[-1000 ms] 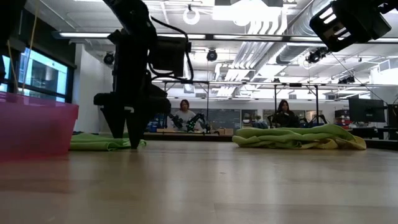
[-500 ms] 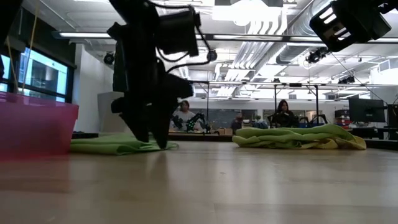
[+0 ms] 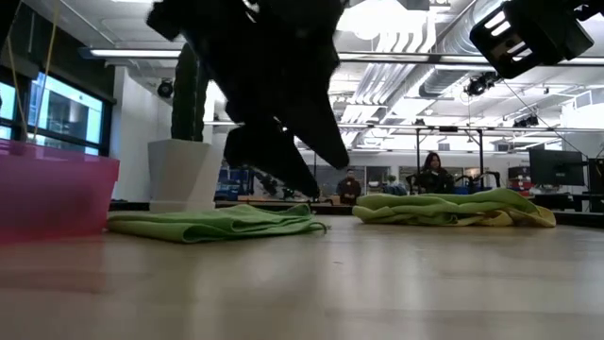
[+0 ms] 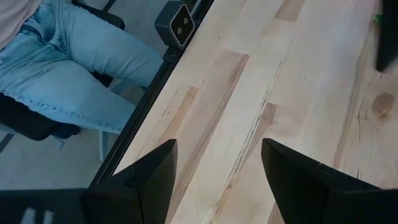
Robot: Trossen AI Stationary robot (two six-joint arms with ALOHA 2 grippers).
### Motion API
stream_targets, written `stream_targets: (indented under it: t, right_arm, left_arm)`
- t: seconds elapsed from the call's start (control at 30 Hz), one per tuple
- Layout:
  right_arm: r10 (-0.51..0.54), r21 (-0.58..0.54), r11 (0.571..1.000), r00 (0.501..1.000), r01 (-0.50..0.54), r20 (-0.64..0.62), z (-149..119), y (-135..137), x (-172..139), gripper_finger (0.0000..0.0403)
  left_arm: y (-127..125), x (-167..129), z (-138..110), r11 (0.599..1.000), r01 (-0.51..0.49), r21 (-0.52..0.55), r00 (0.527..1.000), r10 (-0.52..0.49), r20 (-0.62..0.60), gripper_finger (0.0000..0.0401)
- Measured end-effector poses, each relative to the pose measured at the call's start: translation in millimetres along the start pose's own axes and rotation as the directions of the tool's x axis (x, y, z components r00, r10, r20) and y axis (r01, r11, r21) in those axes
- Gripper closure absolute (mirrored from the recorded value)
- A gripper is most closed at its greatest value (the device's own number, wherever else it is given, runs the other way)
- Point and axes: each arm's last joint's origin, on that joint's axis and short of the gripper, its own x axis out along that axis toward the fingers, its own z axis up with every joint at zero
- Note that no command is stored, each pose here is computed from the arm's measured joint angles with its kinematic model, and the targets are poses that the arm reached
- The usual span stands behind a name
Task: Roll microfiber towels into tight, uniform cylinder then place into a basket
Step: Roll the dark green towel
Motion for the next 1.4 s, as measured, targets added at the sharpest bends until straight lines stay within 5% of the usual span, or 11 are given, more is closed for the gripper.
stream_targets:
  t: [0.2,0.47,0.77,1.4]
  right_arm:
    - [-0.075,0.0,0.997,0.997,0.075,0.018,1,-2,0,0.0176]
    - [-0.102,0.001,0.995,0.994,0.102,0.044,3,-3,0,0.0176]
    - [-0.077,0.104,0.993,0.987,0.062,0.139,12,0,-1,0.0176]
    - [-0.075,0.109,0.992,0.986,0.059,0.147,12,0,-1,0.0176]
  left_arm:
    - [-16,-14,-8,0.986,0.023,0.164,1.0,-0.021,-0.015,0.0126]
    - [-8,-22,-37,0.961,-0.132,0.241,0.961,0.183,-0.206,0.0126]
    - [-3,-24,-51,0.776,-0.244,0.582,0.921,0.373,-0.112,0.0145]
    - [0,-21,-58,0.785,-0.262,0.562,0.918,0.383,-0.107,0.0209]
